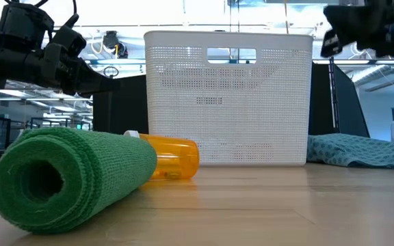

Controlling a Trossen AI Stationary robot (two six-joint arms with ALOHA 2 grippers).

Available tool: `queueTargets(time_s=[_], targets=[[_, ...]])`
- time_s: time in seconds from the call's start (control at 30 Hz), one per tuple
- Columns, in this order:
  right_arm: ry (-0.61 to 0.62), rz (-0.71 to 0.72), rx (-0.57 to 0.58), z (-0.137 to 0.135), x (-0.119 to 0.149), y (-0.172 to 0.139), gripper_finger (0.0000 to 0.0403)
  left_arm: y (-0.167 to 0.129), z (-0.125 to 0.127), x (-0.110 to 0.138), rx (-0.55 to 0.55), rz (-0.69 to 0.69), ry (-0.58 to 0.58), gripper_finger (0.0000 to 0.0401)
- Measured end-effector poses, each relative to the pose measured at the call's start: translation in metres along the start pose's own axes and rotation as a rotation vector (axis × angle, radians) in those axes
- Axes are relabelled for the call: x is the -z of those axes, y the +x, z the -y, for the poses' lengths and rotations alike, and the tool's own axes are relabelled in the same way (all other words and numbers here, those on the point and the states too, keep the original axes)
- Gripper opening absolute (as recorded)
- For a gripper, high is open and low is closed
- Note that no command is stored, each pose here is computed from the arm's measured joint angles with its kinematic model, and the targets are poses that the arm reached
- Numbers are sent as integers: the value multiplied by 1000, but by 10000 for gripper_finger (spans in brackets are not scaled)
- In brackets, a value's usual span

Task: Pick & place medical supplies in basket/bin
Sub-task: Put the orange medicine bottle into the white bin

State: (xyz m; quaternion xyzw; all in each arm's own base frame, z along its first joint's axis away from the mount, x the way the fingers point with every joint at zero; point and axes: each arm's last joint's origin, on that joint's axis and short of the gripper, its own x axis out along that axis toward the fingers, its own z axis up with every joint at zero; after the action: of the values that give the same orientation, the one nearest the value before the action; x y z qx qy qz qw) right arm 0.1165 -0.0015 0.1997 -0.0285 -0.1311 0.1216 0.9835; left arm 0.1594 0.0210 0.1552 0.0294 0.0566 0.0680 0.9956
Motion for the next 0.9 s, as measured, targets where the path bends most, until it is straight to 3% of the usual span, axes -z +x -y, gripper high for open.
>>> queueTargets(time_s=[0.1,0.23,0.33,0.5,0.6,0.7,0.9], targets=[[-39,117,10,0,-8,-2,0,0,0,1,0,-6,-3,37],[0,22,20,1,2,-1,0,0,-1,4,-59,-43,-81,37],[-32,29,31,1,1,-1,0,0,-3,6,-128,-60,-118,37],[-51,19,28,1,2,-1,0,1,0,0,-93,-22,-163,37],[-61,21,28,1,2,-1,0,8,11,-15,-102,-30,-181,23],[-70,28,29,1,1,-1,0,15,34,-33,-112,-146,-94,5],[-77,48,31,1,-1,-1,0,27,91,-97,-132,-241,-26,4]])
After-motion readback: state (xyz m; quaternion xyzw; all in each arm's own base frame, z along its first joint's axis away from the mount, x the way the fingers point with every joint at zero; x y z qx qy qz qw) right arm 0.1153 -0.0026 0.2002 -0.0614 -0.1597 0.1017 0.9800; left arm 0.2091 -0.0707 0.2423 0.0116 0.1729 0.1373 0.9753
